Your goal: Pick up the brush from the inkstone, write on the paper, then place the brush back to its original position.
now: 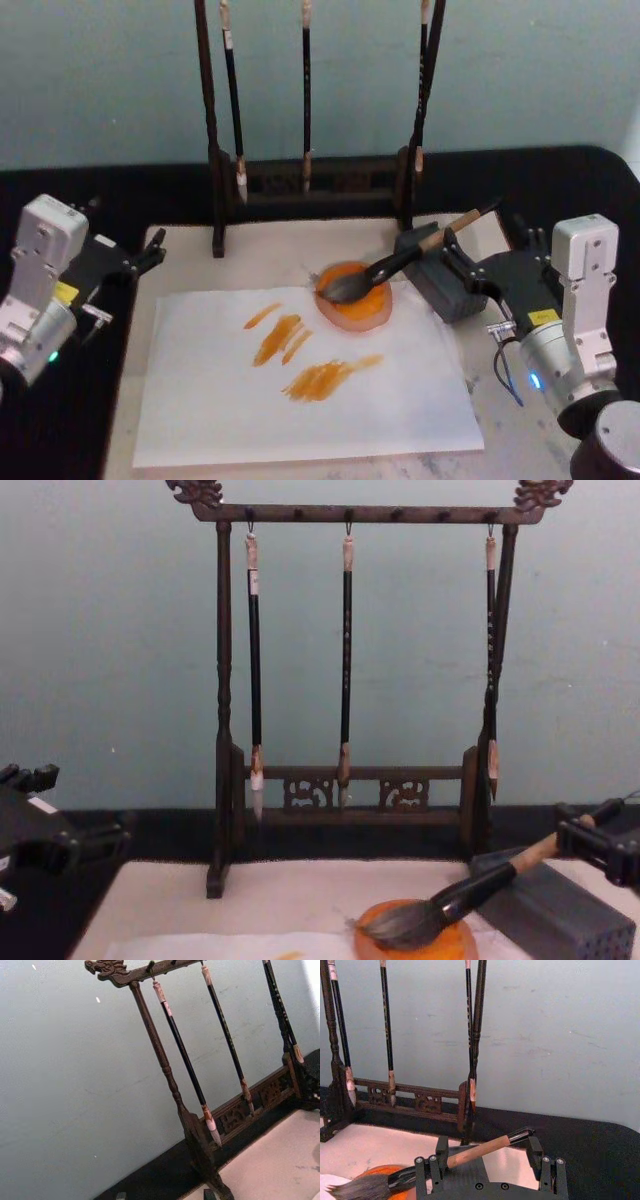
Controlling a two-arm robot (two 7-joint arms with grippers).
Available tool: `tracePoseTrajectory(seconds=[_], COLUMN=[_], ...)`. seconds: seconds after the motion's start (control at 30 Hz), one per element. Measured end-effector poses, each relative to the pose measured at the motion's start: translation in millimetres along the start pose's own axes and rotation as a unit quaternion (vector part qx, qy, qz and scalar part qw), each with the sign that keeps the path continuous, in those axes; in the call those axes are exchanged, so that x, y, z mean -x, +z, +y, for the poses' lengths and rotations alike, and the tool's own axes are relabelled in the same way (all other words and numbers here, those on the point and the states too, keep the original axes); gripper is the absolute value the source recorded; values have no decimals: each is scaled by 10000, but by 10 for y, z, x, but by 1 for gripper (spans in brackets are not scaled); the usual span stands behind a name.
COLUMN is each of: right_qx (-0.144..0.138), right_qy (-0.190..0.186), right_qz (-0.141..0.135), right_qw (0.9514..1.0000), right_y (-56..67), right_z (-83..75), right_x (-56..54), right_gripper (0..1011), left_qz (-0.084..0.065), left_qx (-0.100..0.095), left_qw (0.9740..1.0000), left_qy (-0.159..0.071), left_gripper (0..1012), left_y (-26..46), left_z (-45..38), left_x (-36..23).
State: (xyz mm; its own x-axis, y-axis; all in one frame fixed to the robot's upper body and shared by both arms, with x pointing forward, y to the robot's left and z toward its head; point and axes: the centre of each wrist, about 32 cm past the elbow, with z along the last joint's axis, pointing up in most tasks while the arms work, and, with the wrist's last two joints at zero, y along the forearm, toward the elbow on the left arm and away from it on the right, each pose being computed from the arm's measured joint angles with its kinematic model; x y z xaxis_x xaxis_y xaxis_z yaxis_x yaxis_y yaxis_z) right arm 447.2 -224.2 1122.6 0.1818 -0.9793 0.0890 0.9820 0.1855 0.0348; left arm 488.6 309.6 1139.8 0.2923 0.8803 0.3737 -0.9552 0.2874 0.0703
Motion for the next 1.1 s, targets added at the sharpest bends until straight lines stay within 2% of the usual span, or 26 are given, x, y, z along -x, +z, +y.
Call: tracePoseTrajectory(seconds=[0.2,1.1], right_qx=[7,-5], right_qy=[-1,2], right_qz=[-3,-6], right_qw=[10000,10000], right_y=[-32,-24], right_z=[4,2], right_x=[5,4], right_gripper=[1000,1000], left_qz=[0,0], left_qx=[0,0], left_qw=[10000,10000], left_qy=[0,0], left_gripper=[1001,1001], left_y=[0,0], left_z=[0,0], left_x=[0,0])
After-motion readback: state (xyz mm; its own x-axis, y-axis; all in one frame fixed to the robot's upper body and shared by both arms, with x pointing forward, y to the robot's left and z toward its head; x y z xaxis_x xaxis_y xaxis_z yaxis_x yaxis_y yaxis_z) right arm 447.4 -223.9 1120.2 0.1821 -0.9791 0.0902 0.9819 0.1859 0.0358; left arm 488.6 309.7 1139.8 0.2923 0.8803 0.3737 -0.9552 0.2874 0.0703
